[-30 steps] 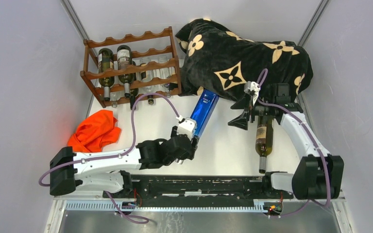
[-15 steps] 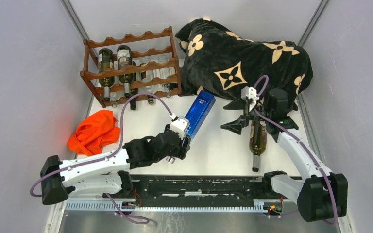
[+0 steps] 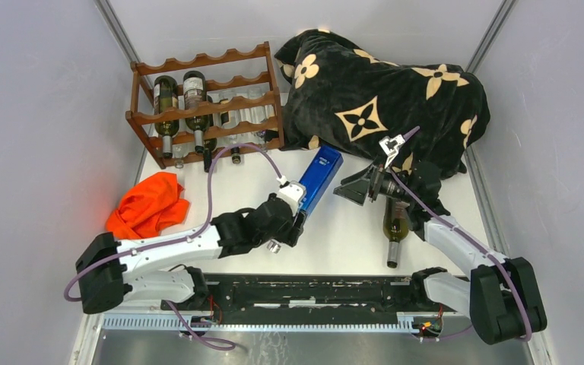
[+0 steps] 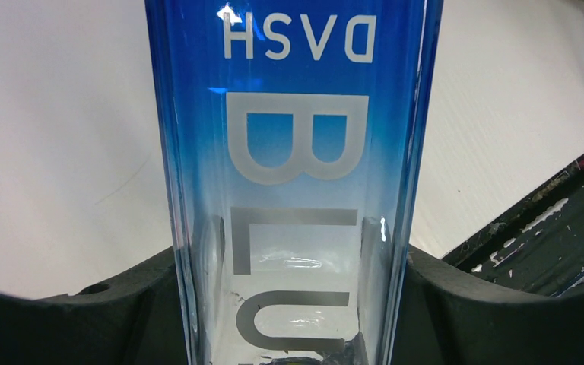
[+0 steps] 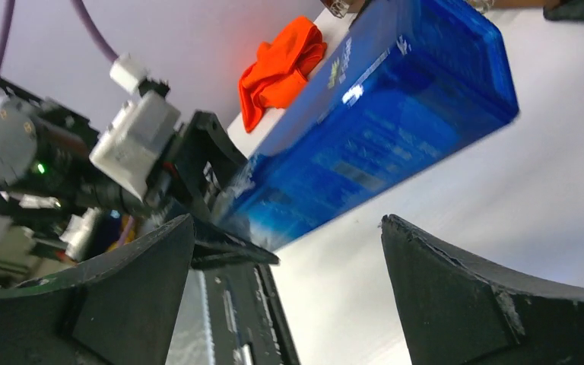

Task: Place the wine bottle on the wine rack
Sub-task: Pick up the wine bottle from the center of the board.

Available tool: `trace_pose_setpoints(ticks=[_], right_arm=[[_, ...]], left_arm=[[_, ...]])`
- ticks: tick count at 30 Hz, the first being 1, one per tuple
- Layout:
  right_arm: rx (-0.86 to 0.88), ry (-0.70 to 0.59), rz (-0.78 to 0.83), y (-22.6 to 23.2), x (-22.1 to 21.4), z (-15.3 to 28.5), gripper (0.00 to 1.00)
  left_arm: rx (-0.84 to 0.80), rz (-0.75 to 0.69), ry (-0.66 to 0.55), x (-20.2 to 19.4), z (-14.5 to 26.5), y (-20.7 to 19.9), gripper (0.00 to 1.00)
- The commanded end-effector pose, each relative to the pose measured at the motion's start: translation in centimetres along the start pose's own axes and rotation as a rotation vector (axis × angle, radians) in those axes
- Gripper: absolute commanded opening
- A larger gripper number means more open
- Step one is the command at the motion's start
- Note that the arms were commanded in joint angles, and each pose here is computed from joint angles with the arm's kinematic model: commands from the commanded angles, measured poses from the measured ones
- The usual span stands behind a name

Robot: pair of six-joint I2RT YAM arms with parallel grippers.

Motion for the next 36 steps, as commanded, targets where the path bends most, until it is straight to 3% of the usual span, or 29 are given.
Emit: trace_pose_setpoints(ticks=[1, 10, 20, 25, 29, 34, 36], right_arm=[[-0.037, -0.062, -0.148, -0.2, 1.2, -1.0, 0.98], [-0.158, -0.017, -0.161, -2.0, -0.4, -1.5, 0.98], [-0.136, -0.04, -0.219, -1.6, -0.8, -1.8, 0.98], [-0.155, -0.049, -0.227, -1.7, -1.0, -1.7, 0.95], [-0.191, -0.05, -0.237, -2.2, -1.4, -1.6, 0.78], [-0.185, -0.073, -0.269, -2.1, -1.5, -1.4, 0.36], [-0.172, -0.078, -0.284, -1.9, -1.4, -1.3, 0.25]], left_arm=[[-0.2, 0.066, -0.275, 8.3, 0.8, -5.6, 0.02], [-0.238, 0.086, -0.258, 8.4, 0.0, -6.9, 0.02], [-0.387, 0.124, -0.235, 8.1, -0.9, -9.7, 0.02], [-0.373, 0.109, -0.222, 8.0, -1.9, -11.1, 0.02], [-0.343, 0.115, -0.238, 8.4, -2.2, -11.2, 0.02], [-0.34, 0.128, -0.238, 8.3, -2.2, -11.2, 0.03], [-0.348, 0.133, -0.229, 8.0, -2.3, -11.3, 0.11]])
Point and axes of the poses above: each gripper's point midway between its finger pads, its own z axis back along the fingers, its own y axis along the line the jaws close on, x = y × z, the point moved 5 cm from there along z, back along the fingers, and after that the axes turned 14 degrees about z, right-handed, at the moved point
